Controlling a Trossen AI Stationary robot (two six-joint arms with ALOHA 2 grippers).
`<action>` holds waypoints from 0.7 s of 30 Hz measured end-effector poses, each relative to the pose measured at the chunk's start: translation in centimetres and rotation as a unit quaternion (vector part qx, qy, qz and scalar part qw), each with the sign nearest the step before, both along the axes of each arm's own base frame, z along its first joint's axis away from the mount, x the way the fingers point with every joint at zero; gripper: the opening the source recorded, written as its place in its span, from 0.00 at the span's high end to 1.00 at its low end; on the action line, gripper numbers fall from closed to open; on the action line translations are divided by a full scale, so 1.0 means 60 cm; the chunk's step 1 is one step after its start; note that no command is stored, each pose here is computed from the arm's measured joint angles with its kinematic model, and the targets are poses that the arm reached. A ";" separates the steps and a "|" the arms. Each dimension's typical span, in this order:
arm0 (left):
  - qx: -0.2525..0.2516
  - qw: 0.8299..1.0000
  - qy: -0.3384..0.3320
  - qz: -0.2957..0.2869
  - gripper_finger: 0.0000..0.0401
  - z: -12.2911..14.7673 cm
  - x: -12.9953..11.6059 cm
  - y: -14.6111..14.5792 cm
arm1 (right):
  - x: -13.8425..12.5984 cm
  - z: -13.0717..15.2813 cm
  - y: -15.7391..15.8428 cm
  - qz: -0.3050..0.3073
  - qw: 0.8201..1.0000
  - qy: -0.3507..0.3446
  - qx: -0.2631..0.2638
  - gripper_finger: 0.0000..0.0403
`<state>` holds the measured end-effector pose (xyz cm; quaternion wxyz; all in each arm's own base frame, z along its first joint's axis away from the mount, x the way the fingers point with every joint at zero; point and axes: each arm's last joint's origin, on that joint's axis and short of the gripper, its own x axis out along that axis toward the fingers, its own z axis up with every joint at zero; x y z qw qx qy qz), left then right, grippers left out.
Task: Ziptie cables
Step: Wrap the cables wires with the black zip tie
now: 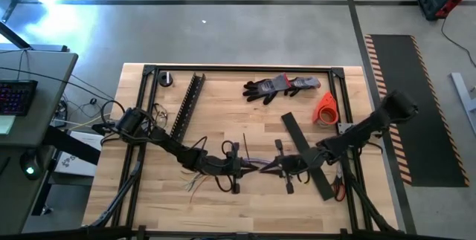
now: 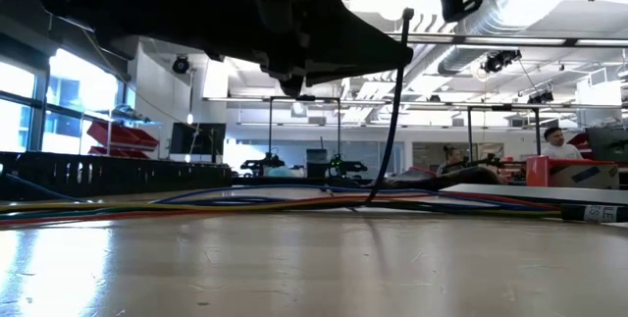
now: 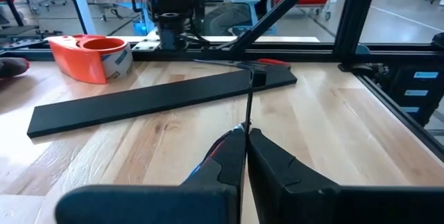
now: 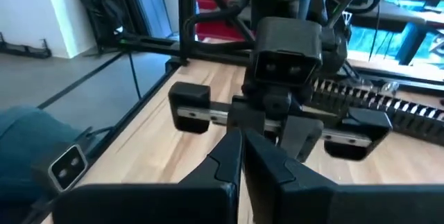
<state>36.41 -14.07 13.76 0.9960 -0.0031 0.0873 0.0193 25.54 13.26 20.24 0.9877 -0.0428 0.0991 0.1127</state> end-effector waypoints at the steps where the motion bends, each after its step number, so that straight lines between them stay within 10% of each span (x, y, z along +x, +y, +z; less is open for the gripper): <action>1: 0.000 1.000 0.000 -0.001 1.00 0.000 0.000 0.000 | 0.003 -0.004 0.002 0.000 1.000 -0.003 0.001 1.00; 21: 0.000 1.000 0.000 -0.001 1.00 0.000 0.000 0.000 | 0.020 -0.024 0.007 0.001 1.000 -0.021 0.012 1.00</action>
